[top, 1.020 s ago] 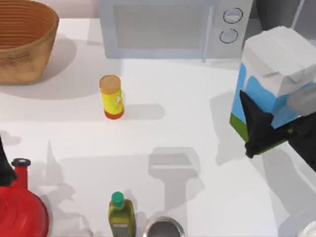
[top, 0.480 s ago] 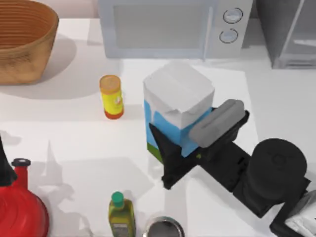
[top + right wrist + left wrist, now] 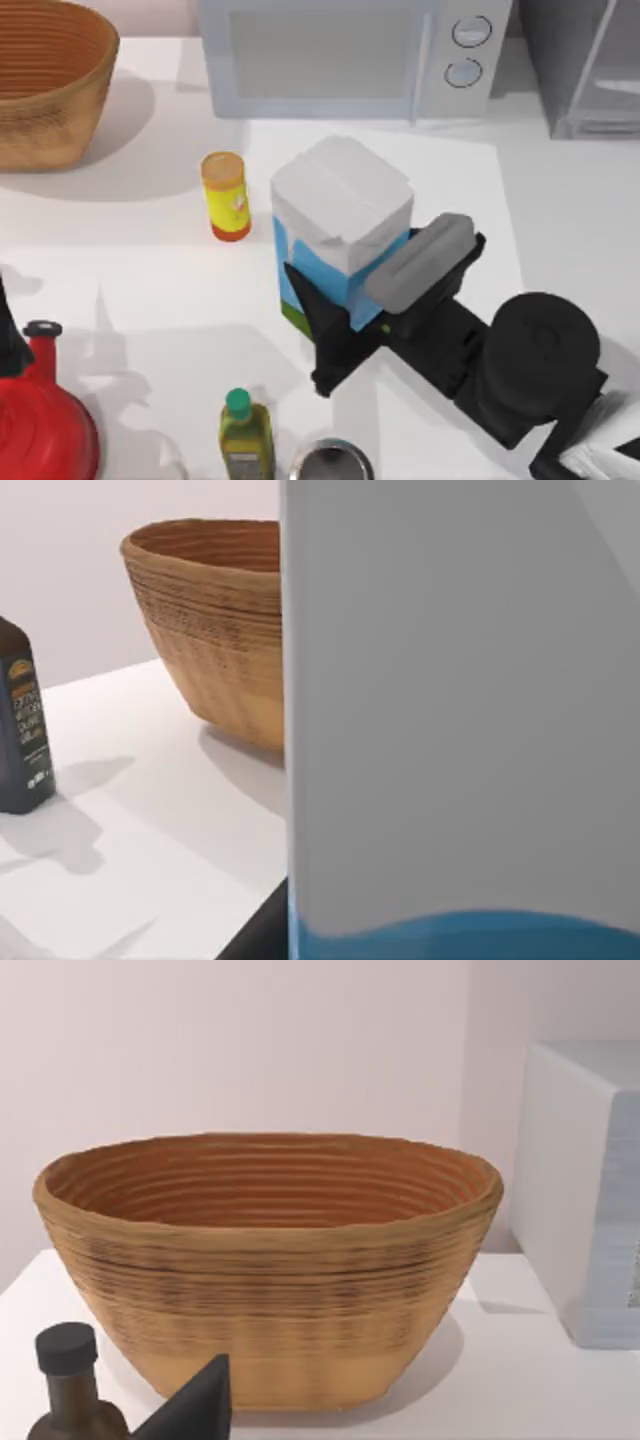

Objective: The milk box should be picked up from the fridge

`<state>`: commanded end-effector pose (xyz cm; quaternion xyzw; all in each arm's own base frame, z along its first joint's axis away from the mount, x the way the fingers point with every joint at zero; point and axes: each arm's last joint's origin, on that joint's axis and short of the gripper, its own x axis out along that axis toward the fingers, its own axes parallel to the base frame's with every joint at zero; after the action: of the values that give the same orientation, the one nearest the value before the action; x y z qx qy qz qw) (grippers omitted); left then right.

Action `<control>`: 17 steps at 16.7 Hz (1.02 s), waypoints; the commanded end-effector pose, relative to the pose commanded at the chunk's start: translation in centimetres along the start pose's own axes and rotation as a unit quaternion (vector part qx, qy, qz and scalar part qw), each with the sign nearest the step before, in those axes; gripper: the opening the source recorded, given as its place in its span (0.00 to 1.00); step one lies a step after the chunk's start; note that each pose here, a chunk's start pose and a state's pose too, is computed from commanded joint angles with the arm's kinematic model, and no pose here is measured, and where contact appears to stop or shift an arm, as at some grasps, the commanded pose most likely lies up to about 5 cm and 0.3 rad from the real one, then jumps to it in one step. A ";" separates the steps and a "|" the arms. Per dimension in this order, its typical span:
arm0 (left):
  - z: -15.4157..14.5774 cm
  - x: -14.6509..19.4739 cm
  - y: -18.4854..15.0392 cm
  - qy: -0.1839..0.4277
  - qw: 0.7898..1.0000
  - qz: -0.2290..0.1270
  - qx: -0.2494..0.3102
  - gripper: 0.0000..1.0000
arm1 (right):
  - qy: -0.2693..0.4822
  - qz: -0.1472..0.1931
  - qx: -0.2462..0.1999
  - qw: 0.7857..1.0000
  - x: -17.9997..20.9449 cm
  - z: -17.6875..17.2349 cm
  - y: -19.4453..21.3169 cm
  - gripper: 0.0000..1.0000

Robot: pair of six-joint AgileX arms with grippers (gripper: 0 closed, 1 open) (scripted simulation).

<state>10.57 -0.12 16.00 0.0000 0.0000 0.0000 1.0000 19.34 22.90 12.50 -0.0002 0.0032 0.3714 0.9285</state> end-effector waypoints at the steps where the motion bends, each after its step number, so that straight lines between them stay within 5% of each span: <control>1: 0.0 0.0 0.0 0.000 1.000 0.000 0.000 1.00 | 0.002 0.000 -0.001 1.000 0.2 -0.2 0.0 0.00; 15: 0.0 0.0 0.0 0.000 1.000 0.000 0.000 1.00 | -0.003 0.001 0.000 1.000 5.5 -3.5 0.2 0.00; 17: 0.0 0.0 0.0 0.000 1.000 0.000 0.000 1.00 | -0.003 0.001 0.000 1.000 5.5 -3.5 0.2 0.15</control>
<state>10.57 -0.12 16.00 0.0000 0.0000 0.0000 1.0000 23.14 26.81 9.00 0.0008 -0.0001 0.3728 0.9279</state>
